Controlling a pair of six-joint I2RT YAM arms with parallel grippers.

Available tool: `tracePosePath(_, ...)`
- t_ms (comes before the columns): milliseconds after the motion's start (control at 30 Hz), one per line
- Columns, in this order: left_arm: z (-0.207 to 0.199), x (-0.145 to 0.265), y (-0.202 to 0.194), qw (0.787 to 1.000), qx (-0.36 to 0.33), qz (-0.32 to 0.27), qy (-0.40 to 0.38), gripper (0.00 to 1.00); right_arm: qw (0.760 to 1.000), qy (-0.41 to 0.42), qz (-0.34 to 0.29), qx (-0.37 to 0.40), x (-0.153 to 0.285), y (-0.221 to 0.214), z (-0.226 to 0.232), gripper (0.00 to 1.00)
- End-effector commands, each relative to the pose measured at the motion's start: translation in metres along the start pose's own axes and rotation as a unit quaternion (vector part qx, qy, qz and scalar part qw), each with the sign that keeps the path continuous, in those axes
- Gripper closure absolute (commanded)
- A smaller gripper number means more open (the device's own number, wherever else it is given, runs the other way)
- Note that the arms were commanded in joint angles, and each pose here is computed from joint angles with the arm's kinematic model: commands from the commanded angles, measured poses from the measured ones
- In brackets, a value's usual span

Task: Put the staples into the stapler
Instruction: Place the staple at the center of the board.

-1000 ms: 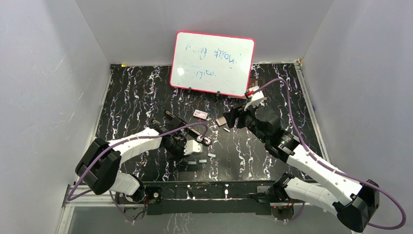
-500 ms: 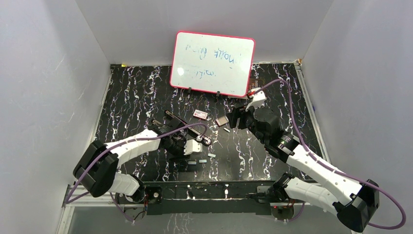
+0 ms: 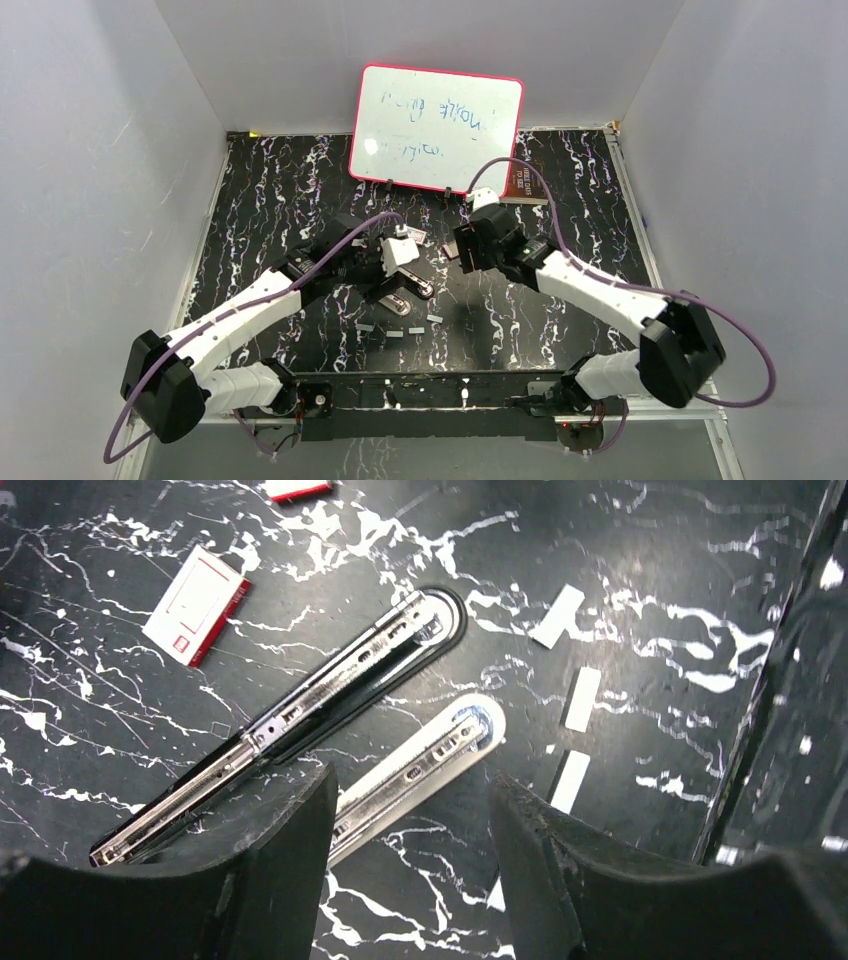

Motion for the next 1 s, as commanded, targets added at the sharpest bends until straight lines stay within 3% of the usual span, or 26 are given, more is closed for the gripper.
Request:
tracePosePath(0,0.017,0.004,0.027,0.996,0.054,-0.056,0.049,0.43,0.997,0.028,0.050,0.053,-0.016,0.010,-0.001,0.27)
tracePosePath(300,0.015,-0.009,0.019,0.994,0.069,-0.071,0.046,0.42,0.981,0.101,0.131,0.099,-0.065,-0.005,0.004,0.29)
tracePosePath(967,0.006,-0.015,0.012,0.996,0.068,-0.060,0.020,0.43,0.964,0.102,0.211,0.129,-0.097,-0.041,-0.005,0.50)
Point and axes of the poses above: each gripper's point midway between its finger pads, its own x axis back along the fingers, its own z axis along the line the jaws close on, y = z × x, the point moved 3 cm from there along x, back along the fingers, and after that the axes turned 6 degrees about -x, right-handed, at the moved point
